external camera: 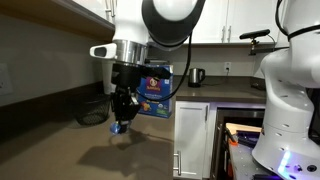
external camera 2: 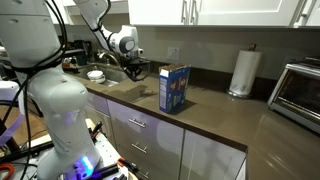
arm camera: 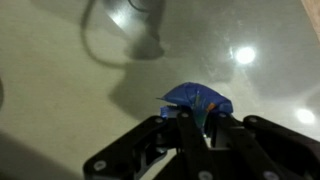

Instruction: Put the blue sachet in the box

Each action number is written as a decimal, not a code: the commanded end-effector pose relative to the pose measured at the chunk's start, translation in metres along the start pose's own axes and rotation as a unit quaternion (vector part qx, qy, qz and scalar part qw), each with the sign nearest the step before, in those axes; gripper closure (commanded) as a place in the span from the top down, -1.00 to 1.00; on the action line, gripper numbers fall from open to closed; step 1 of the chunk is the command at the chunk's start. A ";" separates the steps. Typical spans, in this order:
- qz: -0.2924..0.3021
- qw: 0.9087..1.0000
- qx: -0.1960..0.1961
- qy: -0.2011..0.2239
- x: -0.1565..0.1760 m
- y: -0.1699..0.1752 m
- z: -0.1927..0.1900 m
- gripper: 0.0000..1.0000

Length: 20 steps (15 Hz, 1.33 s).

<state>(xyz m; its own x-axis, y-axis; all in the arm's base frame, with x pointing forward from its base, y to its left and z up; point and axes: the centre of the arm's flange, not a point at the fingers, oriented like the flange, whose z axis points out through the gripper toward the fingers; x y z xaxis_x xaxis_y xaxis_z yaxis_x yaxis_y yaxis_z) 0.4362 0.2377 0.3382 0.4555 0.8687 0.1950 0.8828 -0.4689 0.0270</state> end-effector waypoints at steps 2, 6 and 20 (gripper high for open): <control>0.034 0.999 -0.023 0.013 -0.029 -0.021 -0.063 -0.89; 0.080 0.995 -0.054 0.037 -0.044 -0.015 -0.104 -0.89; 0.259 0.950 -0.146 0.094 -0.098 0.014 -0.207 -0.89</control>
<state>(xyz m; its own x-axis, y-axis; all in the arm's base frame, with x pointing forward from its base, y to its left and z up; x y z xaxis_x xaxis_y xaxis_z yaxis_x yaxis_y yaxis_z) 0.3901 0.1281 0.5089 0.7297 0.5394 0.4202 0.5352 -0.8330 0.1398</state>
